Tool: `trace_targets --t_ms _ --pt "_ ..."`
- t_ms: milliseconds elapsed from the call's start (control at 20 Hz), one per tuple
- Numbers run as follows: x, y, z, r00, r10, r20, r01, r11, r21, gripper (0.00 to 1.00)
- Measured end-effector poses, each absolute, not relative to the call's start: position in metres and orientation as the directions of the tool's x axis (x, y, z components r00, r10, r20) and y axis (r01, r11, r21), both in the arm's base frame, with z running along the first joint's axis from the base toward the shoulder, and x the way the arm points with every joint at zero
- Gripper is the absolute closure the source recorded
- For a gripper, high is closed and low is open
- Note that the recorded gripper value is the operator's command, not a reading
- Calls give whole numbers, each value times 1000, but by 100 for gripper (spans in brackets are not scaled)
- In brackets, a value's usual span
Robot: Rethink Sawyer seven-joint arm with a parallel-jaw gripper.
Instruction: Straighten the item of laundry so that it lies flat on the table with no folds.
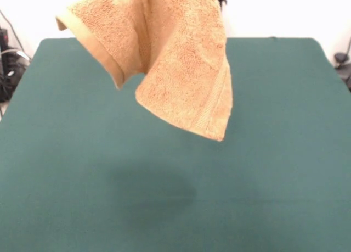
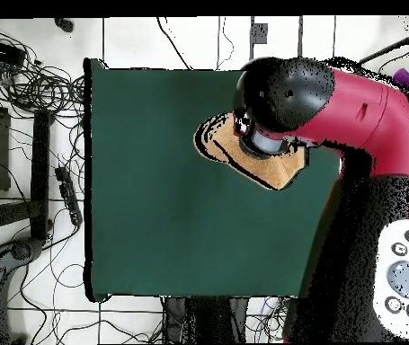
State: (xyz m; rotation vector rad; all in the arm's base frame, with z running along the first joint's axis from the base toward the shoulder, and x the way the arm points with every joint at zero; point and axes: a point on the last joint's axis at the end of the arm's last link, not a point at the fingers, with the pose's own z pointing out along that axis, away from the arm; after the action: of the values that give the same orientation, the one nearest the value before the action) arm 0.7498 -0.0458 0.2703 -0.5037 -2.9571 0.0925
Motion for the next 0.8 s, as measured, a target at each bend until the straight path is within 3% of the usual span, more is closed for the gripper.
trace_targets --t_ms 800 --pt "771 -51 303 -940 334 77 327 941 -85 100"
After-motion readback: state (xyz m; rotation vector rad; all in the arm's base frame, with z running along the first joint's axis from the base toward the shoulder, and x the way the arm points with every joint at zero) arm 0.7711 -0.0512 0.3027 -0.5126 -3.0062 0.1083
